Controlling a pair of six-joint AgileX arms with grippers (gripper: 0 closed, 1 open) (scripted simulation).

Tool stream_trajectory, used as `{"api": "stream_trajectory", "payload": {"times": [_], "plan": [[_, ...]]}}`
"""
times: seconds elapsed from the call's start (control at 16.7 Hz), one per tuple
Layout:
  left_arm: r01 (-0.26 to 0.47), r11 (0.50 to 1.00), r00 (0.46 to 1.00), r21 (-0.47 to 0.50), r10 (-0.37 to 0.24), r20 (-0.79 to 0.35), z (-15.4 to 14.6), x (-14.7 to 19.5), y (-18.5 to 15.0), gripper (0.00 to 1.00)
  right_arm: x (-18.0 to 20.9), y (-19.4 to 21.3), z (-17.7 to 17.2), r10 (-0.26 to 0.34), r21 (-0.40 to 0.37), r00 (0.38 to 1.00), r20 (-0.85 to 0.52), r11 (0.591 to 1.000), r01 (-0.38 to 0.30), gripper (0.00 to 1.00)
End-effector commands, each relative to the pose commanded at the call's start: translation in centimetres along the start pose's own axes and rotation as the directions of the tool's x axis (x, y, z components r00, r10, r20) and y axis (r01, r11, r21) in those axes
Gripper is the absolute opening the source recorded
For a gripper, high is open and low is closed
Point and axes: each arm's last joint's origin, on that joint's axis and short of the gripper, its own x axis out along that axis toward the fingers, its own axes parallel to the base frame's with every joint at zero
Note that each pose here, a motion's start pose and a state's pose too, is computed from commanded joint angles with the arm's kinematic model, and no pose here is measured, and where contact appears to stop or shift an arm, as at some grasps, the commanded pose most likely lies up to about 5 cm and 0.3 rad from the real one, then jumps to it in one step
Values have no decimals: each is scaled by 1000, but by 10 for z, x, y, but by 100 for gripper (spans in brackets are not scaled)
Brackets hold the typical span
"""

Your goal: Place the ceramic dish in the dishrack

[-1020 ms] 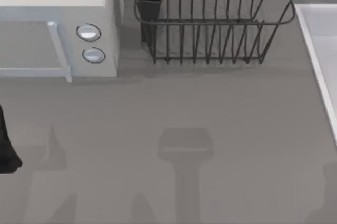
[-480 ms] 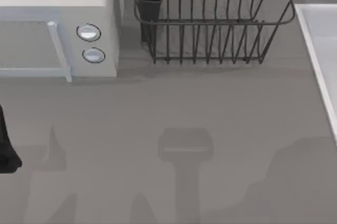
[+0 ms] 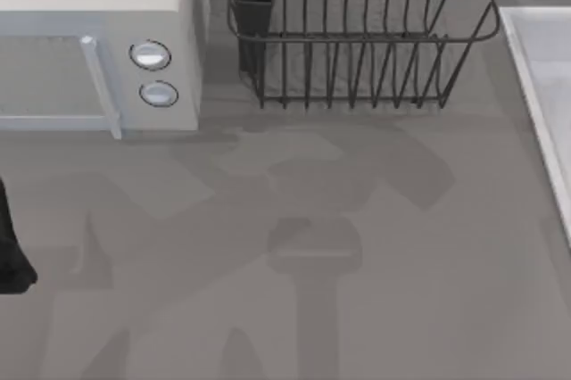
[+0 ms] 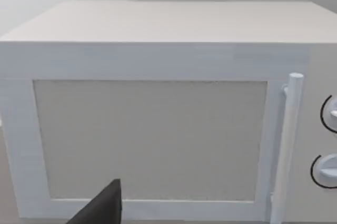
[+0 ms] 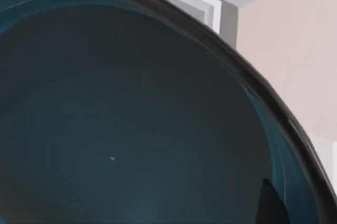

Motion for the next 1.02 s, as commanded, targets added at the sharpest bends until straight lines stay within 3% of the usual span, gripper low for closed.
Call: {"api": "stream_trajectory", "payload": {"times": [0.12,0.24,0.48,0.72,1.02], "plan": [[0,1000,1000,0,0,0,0,0,0,100,-41,52,27,-48,44,976,213,998,39,0],[0,1000,1000,0,0,0,0,0,0,100,-93,99,40,-68,132,907,416,991,13,0],[0,1000,1000,0,0,0,0,0,0,100,-190,159,28,-81,318,725,684,928,-196,0],[0,1000,1000,0,0,0,0,0,0,100,-242,176,4,-99,412,629,771,831,-374,0],[0,1000,1000,0,0,0,0,0,0,100,-248,178,0,-102,424,618,779,813,-400,0]]}}
